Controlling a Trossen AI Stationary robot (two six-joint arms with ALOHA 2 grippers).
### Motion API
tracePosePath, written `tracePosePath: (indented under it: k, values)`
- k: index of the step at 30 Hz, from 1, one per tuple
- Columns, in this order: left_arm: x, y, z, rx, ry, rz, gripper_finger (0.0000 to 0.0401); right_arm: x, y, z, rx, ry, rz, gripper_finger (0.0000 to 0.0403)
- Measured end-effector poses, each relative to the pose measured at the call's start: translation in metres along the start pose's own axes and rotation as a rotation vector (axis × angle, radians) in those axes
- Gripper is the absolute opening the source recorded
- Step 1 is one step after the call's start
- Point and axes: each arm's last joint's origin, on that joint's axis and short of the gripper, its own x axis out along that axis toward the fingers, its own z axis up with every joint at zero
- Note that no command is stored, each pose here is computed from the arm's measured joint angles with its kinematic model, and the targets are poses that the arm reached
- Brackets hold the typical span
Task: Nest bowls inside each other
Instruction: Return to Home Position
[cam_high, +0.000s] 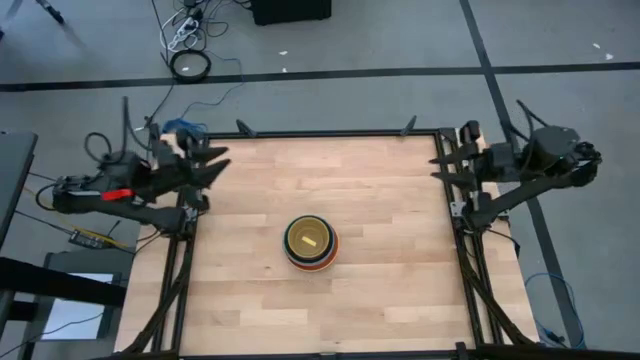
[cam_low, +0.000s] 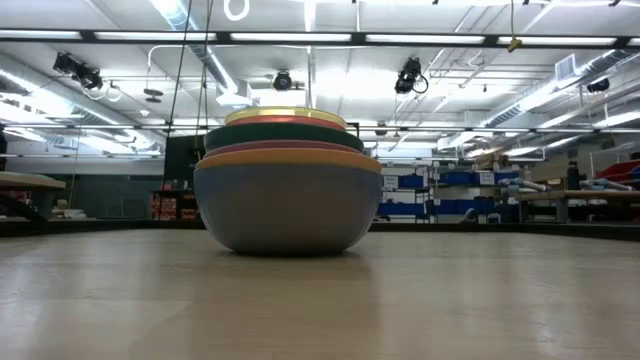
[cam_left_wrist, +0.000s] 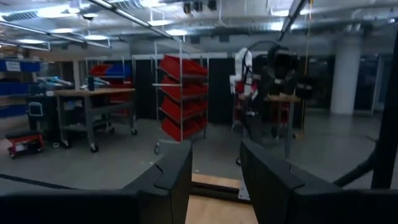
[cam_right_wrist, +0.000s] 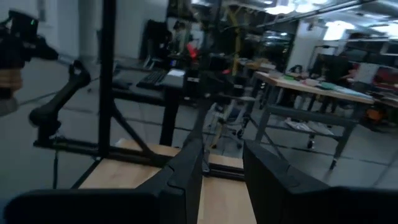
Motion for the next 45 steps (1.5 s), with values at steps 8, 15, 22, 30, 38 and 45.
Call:
tracePosePath:
  k: [8, 15, 22, 30, 38, 45]
  values:
    - [-0.033, 0.015, -0.024, -0.067, 0.01, 0.074, 0.0145, -0.028, -0.001, -0.041, 0.045, -0.074, -0.03, 0.0103]
    - [-0.04, 0.016, -0.066, -0.093, 0.03, 0.079, 0.0145, -0.042, 0.002, -0.089, 0.098, -0.155, -0.087, 0.0103]
    - [-0.043, 0.015, -0.109, -0.111, 0.034, 0.079, 0.0145, -0.049, 0.009, -0.132, 0.132, -0.219, -0.1, 0.0105]
    - [-0.045, 0.011, -0.154, -0.126, 0.046, 0.017, 0.0145, -0.042, 0.019, -0.181, 0.185, -0.173, -0.148, 0.0105]
    - [-0.046, 0.008, -0.191, -0.145, 0.043, -0.007, 0.0145, -0.027, 0.033, -0.224, 0.244, -0.204, -0.148, 0.0105]
    - [-0.047, 0.008, -0.198, -0.129, 0.051, 0.003, 0.0145, -0.019, 0.039, -0.254, 0.266, -0.226, -0.175, 0.0103]
